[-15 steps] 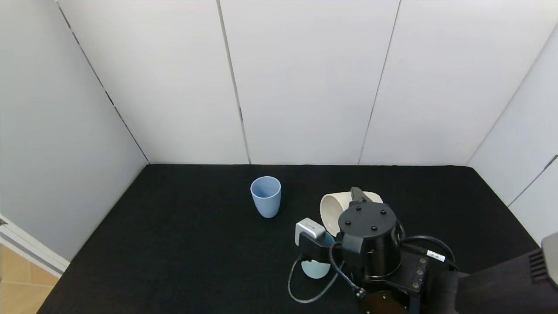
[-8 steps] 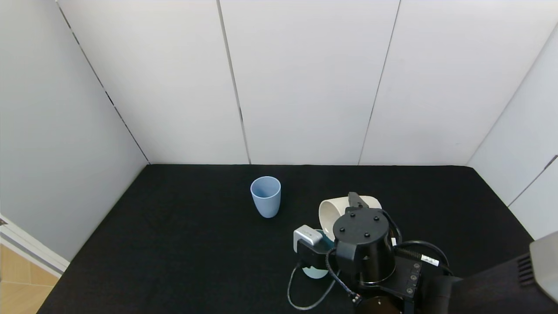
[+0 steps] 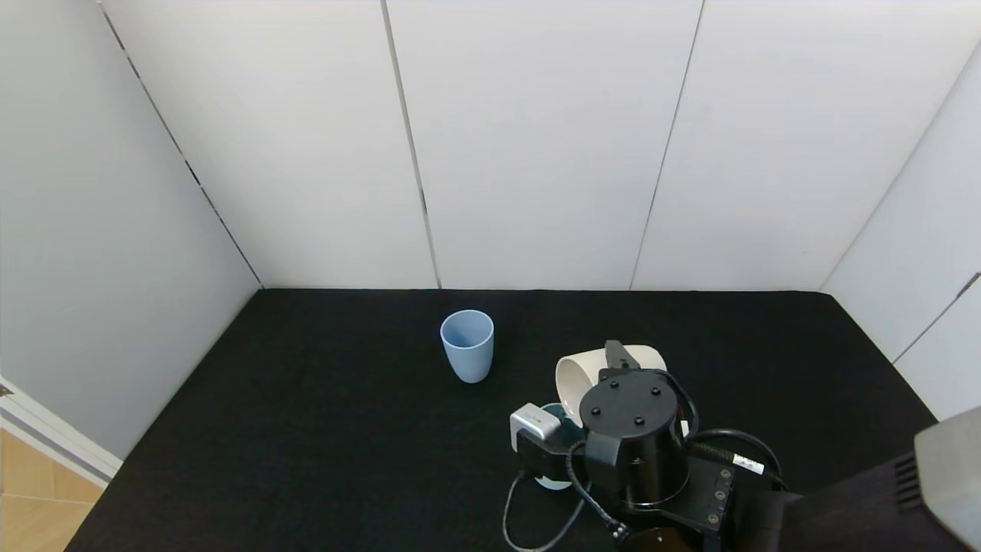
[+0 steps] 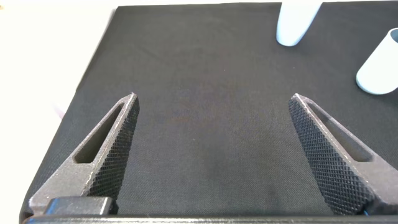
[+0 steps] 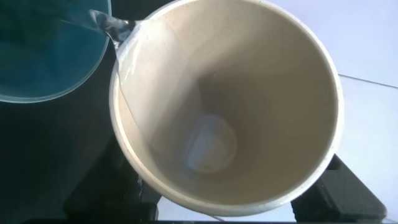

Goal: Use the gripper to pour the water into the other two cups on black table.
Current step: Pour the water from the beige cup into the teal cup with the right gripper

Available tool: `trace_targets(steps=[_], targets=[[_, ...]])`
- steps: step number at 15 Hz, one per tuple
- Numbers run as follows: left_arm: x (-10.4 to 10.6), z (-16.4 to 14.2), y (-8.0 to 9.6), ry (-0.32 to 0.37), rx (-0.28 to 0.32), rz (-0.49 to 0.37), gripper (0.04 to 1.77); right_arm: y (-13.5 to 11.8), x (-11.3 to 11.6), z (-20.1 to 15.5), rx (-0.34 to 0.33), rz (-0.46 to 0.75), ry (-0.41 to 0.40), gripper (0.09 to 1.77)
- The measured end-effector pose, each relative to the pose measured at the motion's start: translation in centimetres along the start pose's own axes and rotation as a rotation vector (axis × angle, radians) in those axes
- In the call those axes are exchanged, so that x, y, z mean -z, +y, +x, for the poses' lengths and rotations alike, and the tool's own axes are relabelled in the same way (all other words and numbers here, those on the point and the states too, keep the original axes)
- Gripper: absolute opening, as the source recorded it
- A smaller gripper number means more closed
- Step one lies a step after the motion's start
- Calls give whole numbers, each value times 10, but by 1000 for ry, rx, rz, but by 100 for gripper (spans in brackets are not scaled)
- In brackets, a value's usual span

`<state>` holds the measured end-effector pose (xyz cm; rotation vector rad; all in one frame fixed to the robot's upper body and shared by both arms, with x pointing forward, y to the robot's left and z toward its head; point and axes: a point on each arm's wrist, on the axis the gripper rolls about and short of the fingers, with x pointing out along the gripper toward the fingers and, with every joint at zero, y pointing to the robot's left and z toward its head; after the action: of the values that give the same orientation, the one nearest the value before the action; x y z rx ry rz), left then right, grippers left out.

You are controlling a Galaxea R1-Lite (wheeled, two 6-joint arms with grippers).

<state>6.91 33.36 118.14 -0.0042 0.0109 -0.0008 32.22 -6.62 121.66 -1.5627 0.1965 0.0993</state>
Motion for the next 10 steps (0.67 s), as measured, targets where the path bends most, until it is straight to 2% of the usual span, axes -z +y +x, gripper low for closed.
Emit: trace_targets(steps=[10], targets=[[0,0,0,0,0,0,172,2,-2,0,2,-25,-5,127]])
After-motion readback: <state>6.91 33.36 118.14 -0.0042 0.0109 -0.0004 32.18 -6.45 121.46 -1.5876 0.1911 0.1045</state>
